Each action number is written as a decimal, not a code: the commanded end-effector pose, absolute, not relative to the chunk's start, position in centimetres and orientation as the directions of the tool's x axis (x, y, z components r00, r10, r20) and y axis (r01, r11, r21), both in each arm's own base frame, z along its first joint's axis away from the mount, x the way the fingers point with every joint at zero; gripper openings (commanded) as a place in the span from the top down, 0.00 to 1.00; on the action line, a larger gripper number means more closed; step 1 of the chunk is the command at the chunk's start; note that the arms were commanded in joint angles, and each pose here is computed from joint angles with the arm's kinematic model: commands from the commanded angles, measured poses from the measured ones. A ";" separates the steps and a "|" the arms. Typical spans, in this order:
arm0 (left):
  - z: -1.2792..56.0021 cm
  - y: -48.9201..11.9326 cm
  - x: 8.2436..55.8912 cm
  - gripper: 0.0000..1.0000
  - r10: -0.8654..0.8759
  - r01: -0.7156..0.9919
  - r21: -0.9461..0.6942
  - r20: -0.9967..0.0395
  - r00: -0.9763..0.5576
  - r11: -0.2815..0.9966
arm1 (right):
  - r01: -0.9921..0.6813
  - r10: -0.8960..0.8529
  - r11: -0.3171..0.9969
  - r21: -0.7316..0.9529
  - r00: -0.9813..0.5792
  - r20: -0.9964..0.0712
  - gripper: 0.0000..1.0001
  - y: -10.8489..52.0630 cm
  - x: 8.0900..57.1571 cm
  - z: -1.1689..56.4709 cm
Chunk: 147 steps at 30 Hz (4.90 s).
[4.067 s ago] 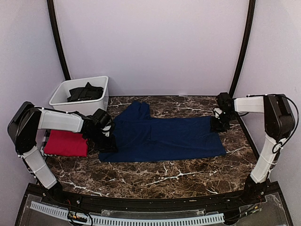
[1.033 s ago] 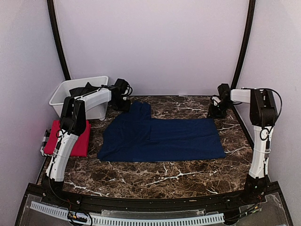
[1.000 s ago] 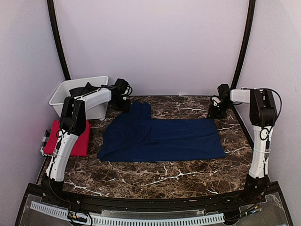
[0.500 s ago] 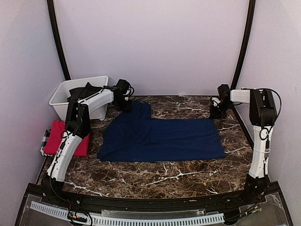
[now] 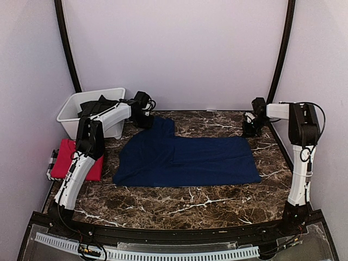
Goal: Fold and stack the mixed laundry pile
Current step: Pick up the 1/3-folded T-shirt from the center of the board, then fold the 1/3-folded T-shirt at the center of the board, then adjust the rectangle-folded T-shirt at the center of the board.
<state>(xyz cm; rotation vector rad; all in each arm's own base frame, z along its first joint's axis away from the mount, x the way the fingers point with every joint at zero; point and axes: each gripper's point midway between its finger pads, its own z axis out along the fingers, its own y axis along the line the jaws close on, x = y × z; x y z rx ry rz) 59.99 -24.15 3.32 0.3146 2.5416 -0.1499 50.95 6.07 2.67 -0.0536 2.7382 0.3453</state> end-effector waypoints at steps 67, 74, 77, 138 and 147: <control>9.0 -20.5 34.5 1.00 0.141 0.214 -0.143 -0.403 -0.904 0.966 | 0.067 0.147 0.977 0.204 -0.901 -0.409 1.00 4.1 42.7 8.0; 8.6 -21.0 33.8 1.00 0.147 0.229 -0.175 -0.389 -0.910 0.957 | 0.080 0.153 0.976 0.203 -0.914 -0.376 1.00 4.1 42.1 6.2; 7.6 -21.2 33.3 1.00 0.161 0.238 -0.174 -0.370 -0.915 0.956 | 0.089 0.155 0.977 0.193 -0.920 -0.360 1.00 3.8 41.6 5.5; 10.8 -18.8 39.6 0.56 -0.132 0.023 -0.326 -0.445 -0.886 0.945 | -0.575 -0.314 0.657 0.487 -0.797 -0.517 0.56 36.2 43.3 12.7; 9.0 -17.3 39.3 0.58 -0.161 0.002 -0.380 -0.399 -0.903 0.925 | -0.633 -0.354 0.554 0.541 -0.767 -0.535 0.58 45.1 43.5 11.5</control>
